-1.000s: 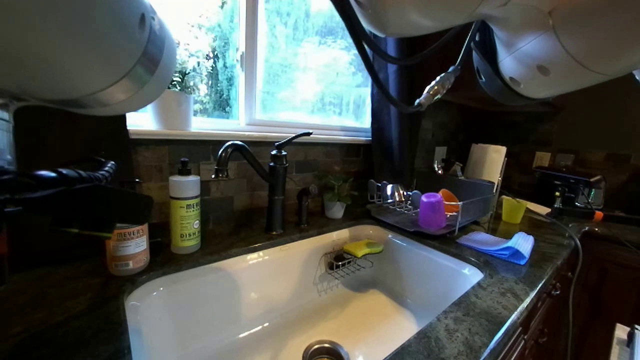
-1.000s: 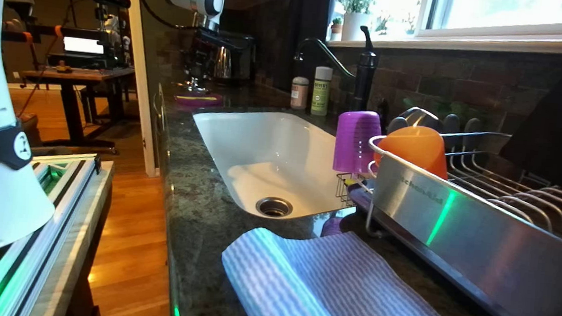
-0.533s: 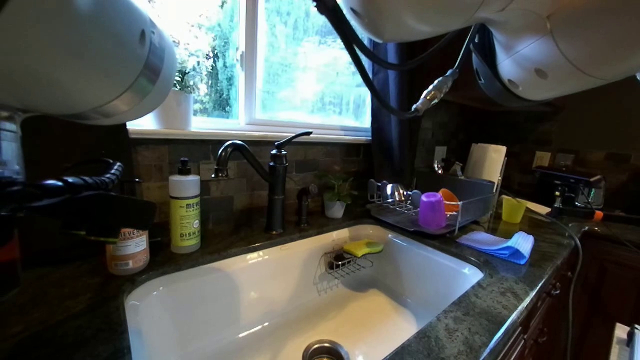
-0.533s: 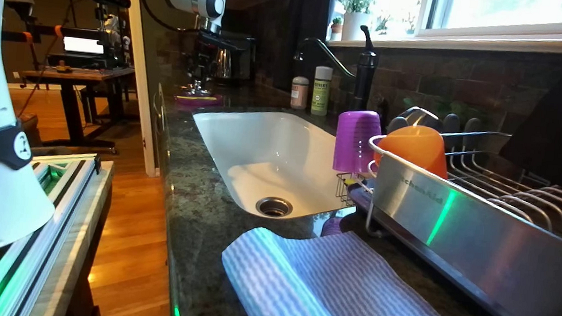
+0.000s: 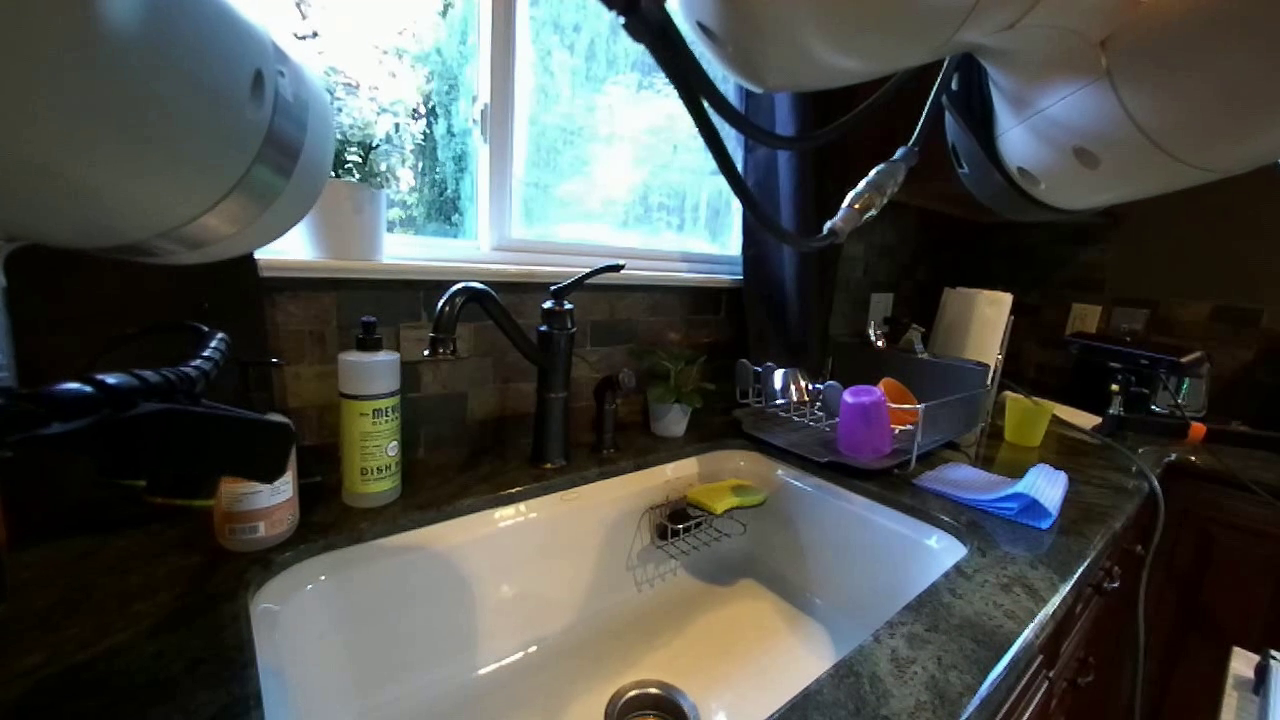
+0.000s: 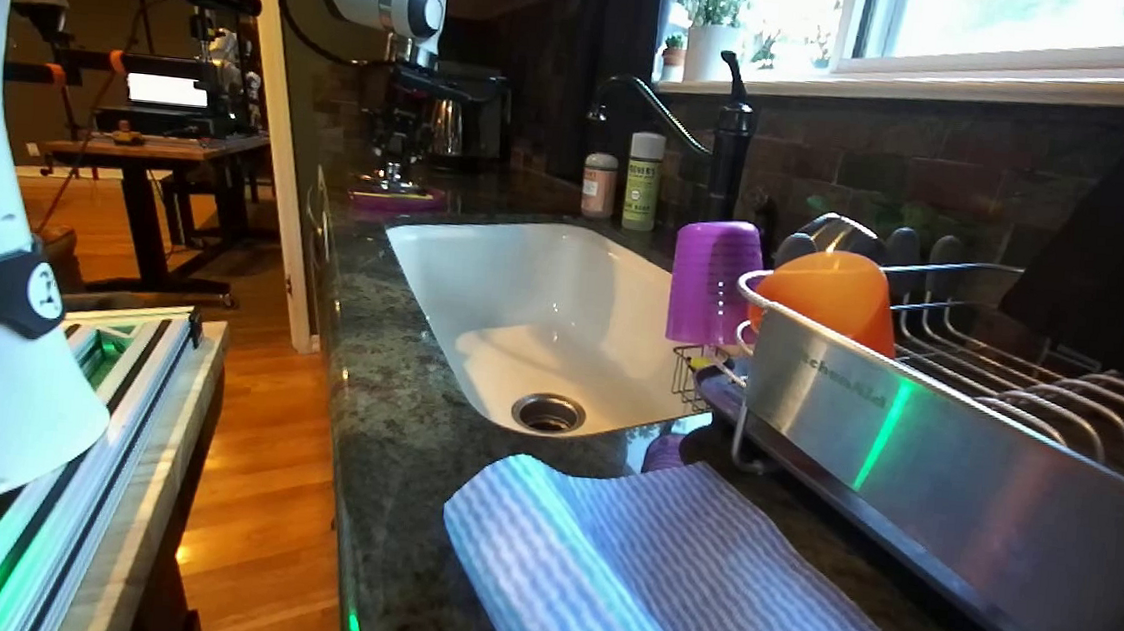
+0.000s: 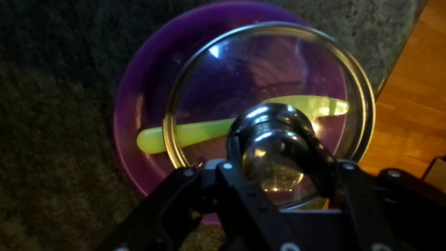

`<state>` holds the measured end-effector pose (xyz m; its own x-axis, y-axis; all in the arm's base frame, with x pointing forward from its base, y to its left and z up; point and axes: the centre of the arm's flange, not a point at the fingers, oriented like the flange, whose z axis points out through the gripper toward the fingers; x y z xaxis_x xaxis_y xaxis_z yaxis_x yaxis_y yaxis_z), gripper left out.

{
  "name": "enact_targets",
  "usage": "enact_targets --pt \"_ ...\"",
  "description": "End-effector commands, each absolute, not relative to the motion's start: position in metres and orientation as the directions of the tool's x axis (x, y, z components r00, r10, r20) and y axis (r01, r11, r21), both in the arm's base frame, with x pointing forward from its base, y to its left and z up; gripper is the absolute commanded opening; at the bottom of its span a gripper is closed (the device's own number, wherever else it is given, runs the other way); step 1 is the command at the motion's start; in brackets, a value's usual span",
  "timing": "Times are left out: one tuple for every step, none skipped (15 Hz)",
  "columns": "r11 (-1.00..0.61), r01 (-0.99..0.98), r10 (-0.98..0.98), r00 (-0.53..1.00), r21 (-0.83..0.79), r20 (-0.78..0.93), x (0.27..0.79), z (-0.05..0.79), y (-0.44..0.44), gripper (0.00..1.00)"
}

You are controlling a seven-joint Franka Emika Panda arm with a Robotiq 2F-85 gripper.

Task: Remove the lid from the dish rack and place it on the plate on the counter top

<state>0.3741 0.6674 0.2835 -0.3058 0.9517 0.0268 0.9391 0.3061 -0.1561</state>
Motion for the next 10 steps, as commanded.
enact_targets --pt "0.284 0.949 0.958 -0.286 -0.14 0.006 0.376 0.279 0.68 0.81" --pt "0.276 0.951 0.961 -0.278 -0.138 0.002 0.376 0.28 0.678 0.89" --pt "0.269 0.953 0.962 -0.272 -0.137 -0.001 0.377 0.282 0.677 0.95" --pt "0.26 0.956 0.965 -0.263 -0.132 -0.003 0.379 0.284 0.675 1.0" --pt "0.245 0.961 0.969 -0.247 -0.124 0.0 0.381 0.291 0.67 1.0" --pt "0.228 0.967 0.973 -0.23 -0.116 0.001 0.383 0.298 0.666 1.0" --pt "0.208 0.972 0.978 -0.209 -0.113 0.001 0.386 0.309 0.659 1.0" --pt "0.169 0.981 0.985 -0.17 -0.098 0.0 0.388 0.327 0.647 1.0" --pt "0.135 0.987 0.991 -0.135 -0.088 0.014 0.39 0.341 0.639 1.0" --pt "0.107 0.991 0.994 -0.105 -0.079 0.028 0.39 0.365 0.626 1.0"
